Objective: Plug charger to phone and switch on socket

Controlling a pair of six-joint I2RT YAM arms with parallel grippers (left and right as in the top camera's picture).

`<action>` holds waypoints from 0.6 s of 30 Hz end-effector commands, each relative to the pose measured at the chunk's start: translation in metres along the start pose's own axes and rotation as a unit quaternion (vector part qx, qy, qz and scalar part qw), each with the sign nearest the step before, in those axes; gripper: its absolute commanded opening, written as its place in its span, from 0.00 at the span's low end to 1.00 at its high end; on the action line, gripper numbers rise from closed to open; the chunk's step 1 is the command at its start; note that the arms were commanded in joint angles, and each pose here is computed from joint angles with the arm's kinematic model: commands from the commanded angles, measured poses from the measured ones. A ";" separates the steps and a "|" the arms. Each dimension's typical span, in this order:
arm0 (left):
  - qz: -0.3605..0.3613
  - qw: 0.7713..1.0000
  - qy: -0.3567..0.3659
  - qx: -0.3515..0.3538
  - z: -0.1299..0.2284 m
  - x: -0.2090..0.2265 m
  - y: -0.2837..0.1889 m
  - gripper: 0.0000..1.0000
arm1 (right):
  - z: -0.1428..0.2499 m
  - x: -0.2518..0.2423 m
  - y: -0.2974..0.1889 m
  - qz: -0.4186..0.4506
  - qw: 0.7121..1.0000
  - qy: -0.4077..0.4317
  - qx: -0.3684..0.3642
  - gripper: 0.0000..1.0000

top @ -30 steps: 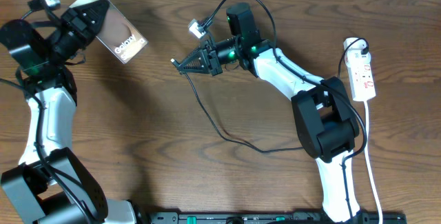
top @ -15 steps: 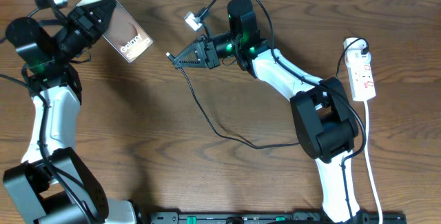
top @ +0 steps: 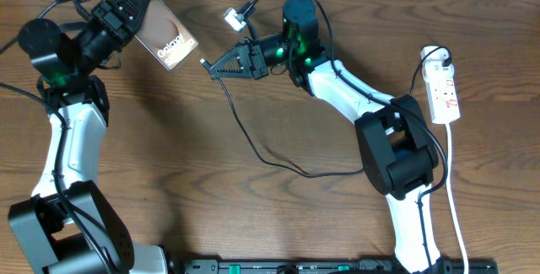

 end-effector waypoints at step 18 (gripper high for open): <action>0.021 1.000 -0.006 0.011 0.003 -0.018 0.004 0.07 | -0.001 0.013 0.011 -0.022 0.999 0.022 0.015 0.01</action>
Point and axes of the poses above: each gripper's point midway between its finger pads, its own y axis out along the fingers, its own x axis along the line the jaws close on, z = x × y, the point moved 5 cm from there along -y, back along the fingers
